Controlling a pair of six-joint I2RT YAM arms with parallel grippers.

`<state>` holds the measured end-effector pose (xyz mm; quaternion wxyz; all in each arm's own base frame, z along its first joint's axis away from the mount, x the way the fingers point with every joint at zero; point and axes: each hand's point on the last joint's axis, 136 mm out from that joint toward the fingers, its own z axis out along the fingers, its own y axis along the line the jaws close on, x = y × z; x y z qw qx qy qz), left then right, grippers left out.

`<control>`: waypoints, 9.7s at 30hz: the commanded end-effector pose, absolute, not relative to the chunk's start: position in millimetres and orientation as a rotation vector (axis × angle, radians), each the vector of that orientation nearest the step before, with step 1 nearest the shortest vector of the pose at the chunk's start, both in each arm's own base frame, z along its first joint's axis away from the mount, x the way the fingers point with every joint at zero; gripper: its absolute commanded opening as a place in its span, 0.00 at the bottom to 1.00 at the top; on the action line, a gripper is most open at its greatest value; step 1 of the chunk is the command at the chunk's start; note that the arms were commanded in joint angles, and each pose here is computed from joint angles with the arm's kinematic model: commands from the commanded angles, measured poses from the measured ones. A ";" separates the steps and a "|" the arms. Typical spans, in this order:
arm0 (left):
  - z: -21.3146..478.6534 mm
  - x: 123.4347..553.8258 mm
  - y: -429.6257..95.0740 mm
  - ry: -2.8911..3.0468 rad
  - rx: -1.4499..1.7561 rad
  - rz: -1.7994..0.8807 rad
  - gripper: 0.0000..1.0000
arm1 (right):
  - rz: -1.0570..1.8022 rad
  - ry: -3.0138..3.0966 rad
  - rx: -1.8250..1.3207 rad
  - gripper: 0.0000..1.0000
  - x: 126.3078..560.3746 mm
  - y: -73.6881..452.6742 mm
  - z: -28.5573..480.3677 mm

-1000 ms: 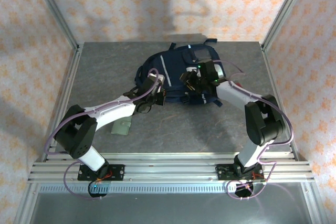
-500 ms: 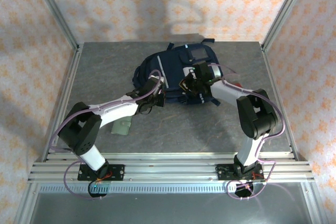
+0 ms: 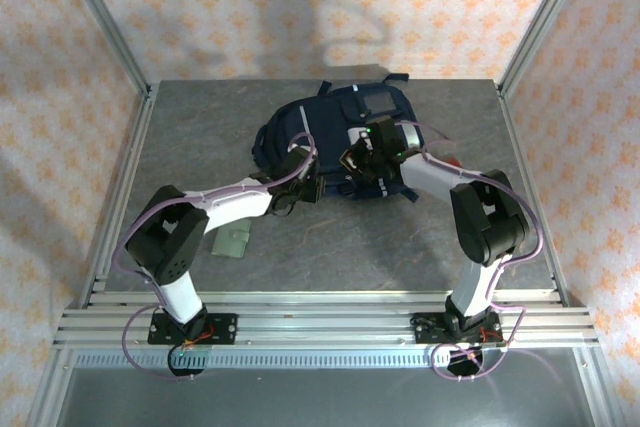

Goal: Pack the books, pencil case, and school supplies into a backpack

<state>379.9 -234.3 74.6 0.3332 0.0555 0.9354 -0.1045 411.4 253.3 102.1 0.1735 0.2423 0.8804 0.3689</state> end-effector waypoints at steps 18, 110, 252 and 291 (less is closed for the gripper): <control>76.8 410.5 -210.0 2.426 0.060 -0.187 0.00 | 1.119 2.400 0.579 0.00 412.5 262.1 139.1; 92.8 359.1 -218.1 2.393 0.100 -0.364 0.20 | 1.127 2.383 0.657 0.39 399.2 249.1 130.7; 133.2 379.2 -225.1 2.270 0.371 -0.484 0.00 | 1.305 2.259 0.378 0.00 439.4 252.4 217.4; 104.7 347.5 -196.0 2.285 0.101 -0.338 0.00 | 1.279 2.236 0.581 0.00 413.6 243.5 168.4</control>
